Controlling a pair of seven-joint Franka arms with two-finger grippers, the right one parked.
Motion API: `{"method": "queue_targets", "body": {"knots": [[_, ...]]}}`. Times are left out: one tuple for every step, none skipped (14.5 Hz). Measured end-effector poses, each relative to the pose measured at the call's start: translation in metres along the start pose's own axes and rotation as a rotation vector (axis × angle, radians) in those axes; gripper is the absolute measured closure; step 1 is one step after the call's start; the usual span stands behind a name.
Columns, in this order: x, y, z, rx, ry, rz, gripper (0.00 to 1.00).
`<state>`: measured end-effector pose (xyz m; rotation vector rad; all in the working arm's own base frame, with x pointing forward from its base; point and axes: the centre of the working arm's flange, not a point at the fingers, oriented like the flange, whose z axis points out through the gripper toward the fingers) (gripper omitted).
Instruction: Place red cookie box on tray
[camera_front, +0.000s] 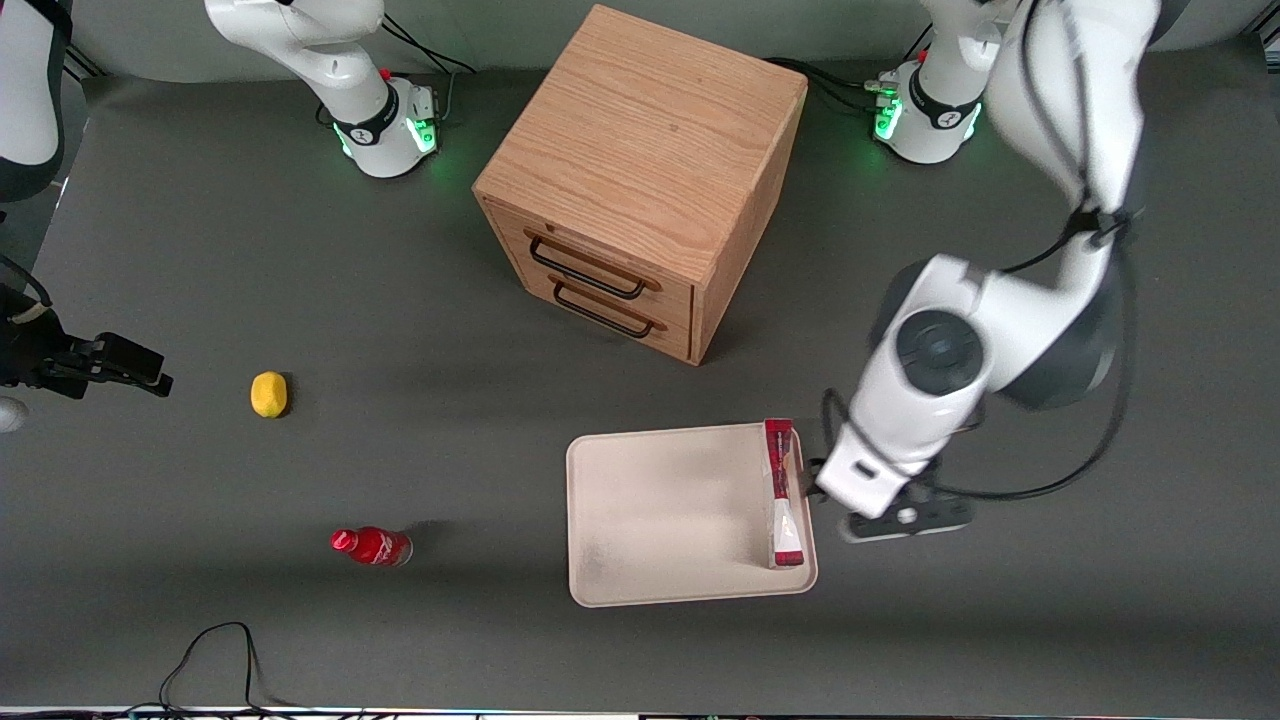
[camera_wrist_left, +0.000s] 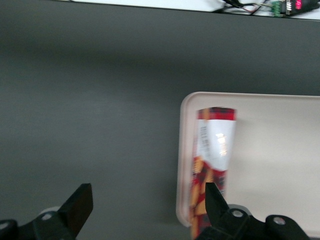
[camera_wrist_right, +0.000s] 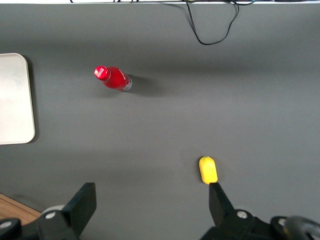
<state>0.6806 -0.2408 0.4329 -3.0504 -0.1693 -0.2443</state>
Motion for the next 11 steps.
{"method": "queue_targets", "body": {"knots": [[-0.002,-0.033,-0.024,0.014,-0.021,0.017,0.00],[-0.004,-0.066,-0.047,0.008,-0.052,0.028,0.00],[-0.008,-0.100,-0.069,-0.017,-0.083,0.027,0.00],[-0.017,-0.161,-0.106,-0.059,-0.108,0.034,0.00],[-0.025,-0.187,-0.123,-0.067,-0.110,0.050,0.00],[-0.044,-0.228,-0.148,-0.069,-0.124,0.086,0.00],[-0.055,-0.242,-0.158,-0.068,-0.124,0.088,0.00],[-0.068,-0.251,-0.165,-0.066,-0.122,0.085,0.00],[-0.082,-0.257,-0.173,-0.065,-0.117,0.084,0.00],[-0.097,-0.260,-0.183,-0.064,-0.111,0.083,0.00],[-0.110,-0.262,-0.192,-0.061,-0.110,0.085,0.00]]}}
